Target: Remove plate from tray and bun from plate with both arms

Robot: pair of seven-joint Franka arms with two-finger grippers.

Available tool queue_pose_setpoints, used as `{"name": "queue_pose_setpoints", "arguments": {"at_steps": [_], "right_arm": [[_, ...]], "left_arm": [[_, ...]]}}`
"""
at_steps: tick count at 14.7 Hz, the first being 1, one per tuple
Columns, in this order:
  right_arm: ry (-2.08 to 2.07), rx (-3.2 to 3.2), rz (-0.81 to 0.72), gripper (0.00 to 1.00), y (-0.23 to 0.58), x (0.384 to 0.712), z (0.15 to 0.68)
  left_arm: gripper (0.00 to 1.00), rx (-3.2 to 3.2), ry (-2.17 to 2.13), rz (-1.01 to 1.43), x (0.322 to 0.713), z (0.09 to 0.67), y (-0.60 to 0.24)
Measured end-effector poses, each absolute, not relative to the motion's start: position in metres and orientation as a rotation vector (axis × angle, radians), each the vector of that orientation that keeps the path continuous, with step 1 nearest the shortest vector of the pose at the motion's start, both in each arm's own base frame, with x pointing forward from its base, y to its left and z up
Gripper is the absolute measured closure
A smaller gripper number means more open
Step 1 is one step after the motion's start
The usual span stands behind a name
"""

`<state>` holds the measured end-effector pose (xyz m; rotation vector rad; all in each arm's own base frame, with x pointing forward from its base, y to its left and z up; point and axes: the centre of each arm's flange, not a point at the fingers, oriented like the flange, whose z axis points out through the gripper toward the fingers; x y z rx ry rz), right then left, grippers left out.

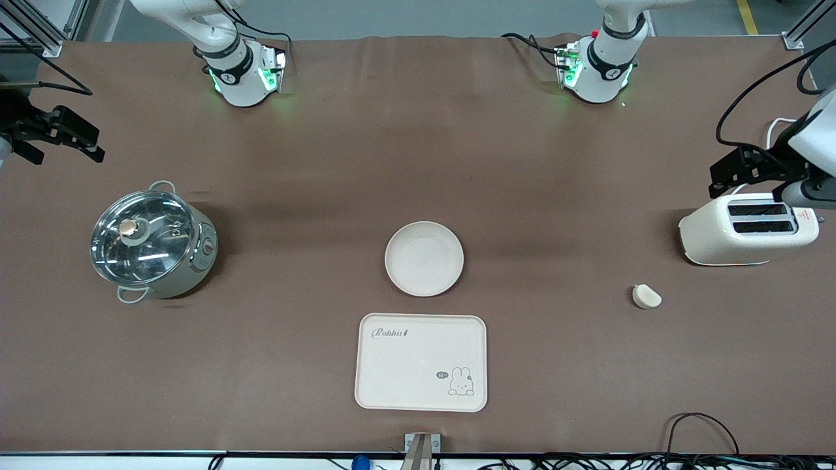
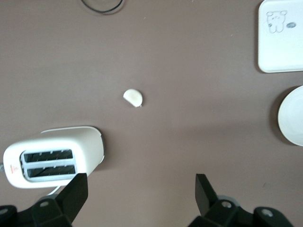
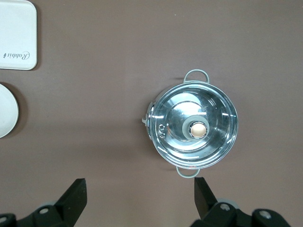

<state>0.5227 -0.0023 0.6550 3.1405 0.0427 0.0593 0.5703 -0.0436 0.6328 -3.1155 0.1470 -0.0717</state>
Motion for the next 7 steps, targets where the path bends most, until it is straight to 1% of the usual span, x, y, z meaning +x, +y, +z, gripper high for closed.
{"name": "queue_pose_setpoints", "arguments": {"at_steps": [4, 7], "right_arm": [[0.042, 3.141, 0.060, 0.00, -0.002, 0.523, 0.655], [0.042, 3.141, 0.060, 0.00, -0.002, 0.523, 0.655]], "left_arm": [[0.00, -3.106, 0.134, -0.130, 0.539, 0.626, -0.038], [0.00, -3.107, 0.111, -0.165, 0.533, 0.633, -0.029]]}}
